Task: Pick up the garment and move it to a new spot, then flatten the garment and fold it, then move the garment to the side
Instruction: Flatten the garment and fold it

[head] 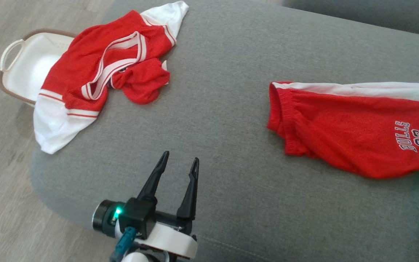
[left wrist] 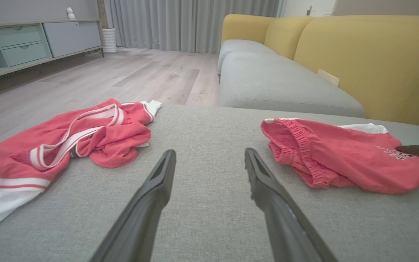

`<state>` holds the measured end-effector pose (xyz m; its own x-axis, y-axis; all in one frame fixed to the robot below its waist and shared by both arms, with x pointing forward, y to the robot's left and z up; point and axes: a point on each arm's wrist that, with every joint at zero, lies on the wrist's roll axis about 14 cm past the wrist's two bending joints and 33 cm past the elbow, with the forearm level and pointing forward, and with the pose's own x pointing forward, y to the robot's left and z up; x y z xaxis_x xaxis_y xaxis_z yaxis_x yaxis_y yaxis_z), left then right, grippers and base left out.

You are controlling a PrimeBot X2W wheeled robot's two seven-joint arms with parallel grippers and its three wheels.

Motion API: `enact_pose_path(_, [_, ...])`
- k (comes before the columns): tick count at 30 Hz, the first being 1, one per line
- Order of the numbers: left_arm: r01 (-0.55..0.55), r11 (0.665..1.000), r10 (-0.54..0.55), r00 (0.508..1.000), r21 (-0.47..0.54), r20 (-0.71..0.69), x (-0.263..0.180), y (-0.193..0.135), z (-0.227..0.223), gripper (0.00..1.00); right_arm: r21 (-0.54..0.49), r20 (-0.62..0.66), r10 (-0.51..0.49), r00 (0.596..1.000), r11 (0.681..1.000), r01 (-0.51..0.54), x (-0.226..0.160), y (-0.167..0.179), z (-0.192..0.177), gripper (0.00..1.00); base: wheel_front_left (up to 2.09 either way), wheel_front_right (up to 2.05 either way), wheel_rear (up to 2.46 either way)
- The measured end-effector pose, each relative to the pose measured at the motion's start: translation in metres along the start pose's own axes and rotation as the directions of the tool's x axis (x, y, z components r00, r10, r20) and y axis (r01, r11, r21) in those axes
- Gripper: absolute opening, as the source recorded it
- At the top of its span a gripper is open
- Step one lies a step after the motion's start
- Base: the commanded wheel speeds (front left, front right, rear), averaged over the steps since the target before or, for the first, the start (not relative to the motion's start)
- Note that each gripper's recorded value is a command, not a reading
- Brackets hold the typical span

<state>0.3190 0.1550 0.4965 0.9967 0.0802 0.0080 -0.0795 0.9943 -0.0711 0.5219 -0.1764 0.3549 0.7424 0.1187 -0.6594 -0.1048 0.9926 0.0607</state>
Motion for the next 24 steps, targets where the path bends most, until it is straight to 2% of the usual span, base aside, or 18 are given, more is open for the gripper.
enact_pose_path(1, [0.010,1.000,-0.010,1.000,-0.002,-0.002,0.001,-0.003,-0.001,1.00,0.013,-0.008,0.006,1.000,1.000,-0.006,0.000,0.002,-0.001,0.33,0.00,0.00,0.00])
enact_pose_path(2, [0.019,1.000,-0.019,1.000,-0.004,-0.005,0.002,-0.006,-0.002,1.00,0.022,-0.011,0.013,1.000,1.000,-0.012,0.000,0.005,-0.001,0.12,0.00,0.00,0.00])
enact_pose_path(3, [0.028,1.000,-0.028,1.000,-0.006,-0.006,0.003,-0.008,-0.002,1.00,0.030,-0.014,0.019,1.000,0.999,-0.018,0.000,0.007,-0.001,0.00,0.00,0.00,0.00])
enact_pose_path(9, [0.090,0.996,-0.090,0.996,-0.010,0.010,0.016,-0.024,0.001,1.00,0.050,0.006,0.011,1.000,0.999,-0.011,-0.009,-0.004,0.002,0.00,0.00,0.00,0.00])
enact_pose_path(19, [0.236,0.971,-0.236,0.972,-0.035,0.019,0.031,-0.066,-0.001,1.00,0.017,0.091,-0.133,0.987,0.991,0.132,-0.053,-0.083,0.017,0.00,0.00,0.00,0.00])
enact_pose_path(24, [0.283,0.958,-0.282,0.959,-0.037,0.034,0.036,-0.080,0.002,1.00,-0.001,0.148,-0.150,0.978,0.988,0.151,-0.069,-0.095,0.030,0.00,0.00,0.00,0.00])
